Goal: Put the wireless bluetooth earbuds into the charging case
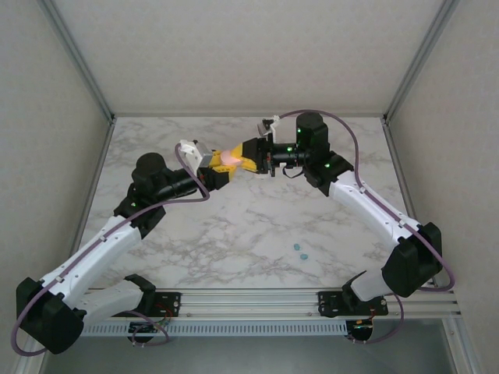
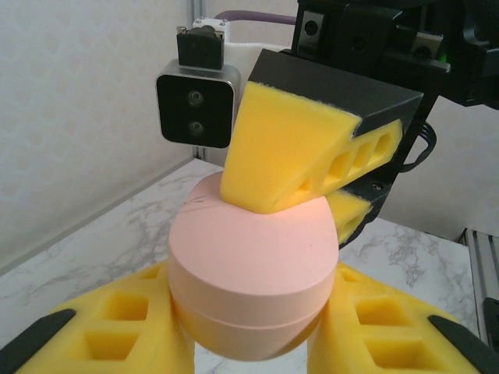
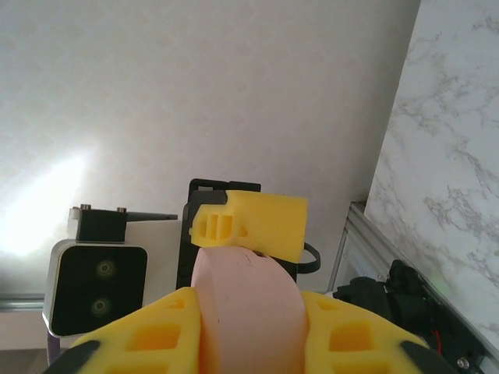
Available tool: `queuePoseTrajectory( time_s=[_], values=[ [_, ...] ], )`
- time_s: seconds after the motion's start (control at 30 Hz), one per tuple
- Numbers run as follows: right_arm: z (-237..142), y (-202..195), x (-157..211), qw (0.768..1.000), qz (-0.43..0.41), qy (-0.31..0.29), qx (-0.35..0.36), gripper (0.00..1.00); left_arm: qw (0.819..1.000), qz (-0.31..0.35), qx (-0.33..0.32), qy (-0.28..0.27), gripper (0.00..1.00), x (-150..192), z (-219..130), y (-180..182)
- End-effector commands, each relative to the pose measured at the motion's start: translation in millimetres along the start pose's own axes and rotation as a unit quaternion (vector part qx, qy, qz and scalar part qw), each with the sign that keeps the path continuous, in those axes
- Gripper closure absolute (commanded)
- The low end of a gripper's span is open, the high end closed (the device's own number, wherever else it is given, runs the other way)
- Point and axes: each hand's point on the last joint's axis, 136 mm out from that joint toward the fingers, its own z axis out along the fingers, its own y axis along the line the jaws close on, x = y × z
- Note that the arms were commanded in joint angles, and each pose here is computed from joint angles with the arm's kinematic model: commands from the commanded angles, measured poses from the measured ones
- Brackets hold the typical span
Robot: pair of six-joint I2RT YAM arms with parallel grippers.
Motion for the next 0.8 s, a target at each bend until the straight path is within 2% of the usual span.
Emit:
queuePoseTrajectory(
  time_s=[0.0,0.2,0.27,0.4,0.53,0.63,0.67,0.77],
  values=[
    [0,-8,8,1.0,-0.016,-0.005,0.019,0.83,1.0,0.012,-0.005,-0.002,0.73,-9,3,1],
    [-11,-21,-3,0.997,-0.013,-0.06,0.037,0.88,1.0,0.003,-0.014,0.025,0.55,6,6,6],
    [-17,-28,-7,0.996,-0.007,-0.082,0.041,0.89,0.999,-0.001,-0.012,0.04,0.54,14,7,6],
    [-39,-53,-20,0.988,0.008,-0.142,0.063,0.89,0.998,-0.017,-0.013,0.064,0.44,30,7,6],
    [-73,-109,-32,0.968,0.053,-0.207,0.133,0.9,0.994,-0.037,-0.054,0.083,0.4,47,-2,16],
    [-108,-170,-35,0.934,0.063,-0.248,0.25,0.89,0.99,-0.042,-0.094,0.093,0.38,55,-13,24],
    [-120,-194,-35,0.918,0.074,-0.255,0.294,0.89,0.988,-0.047,-0.117,0.094,0.34,58,-18,30],
    [-134,-236,-41,0.903,0.077,-0.253,0.338,0.89,0.975,-0.064,-0.185,0.104,0.3,66,-33,49]
  ],
)
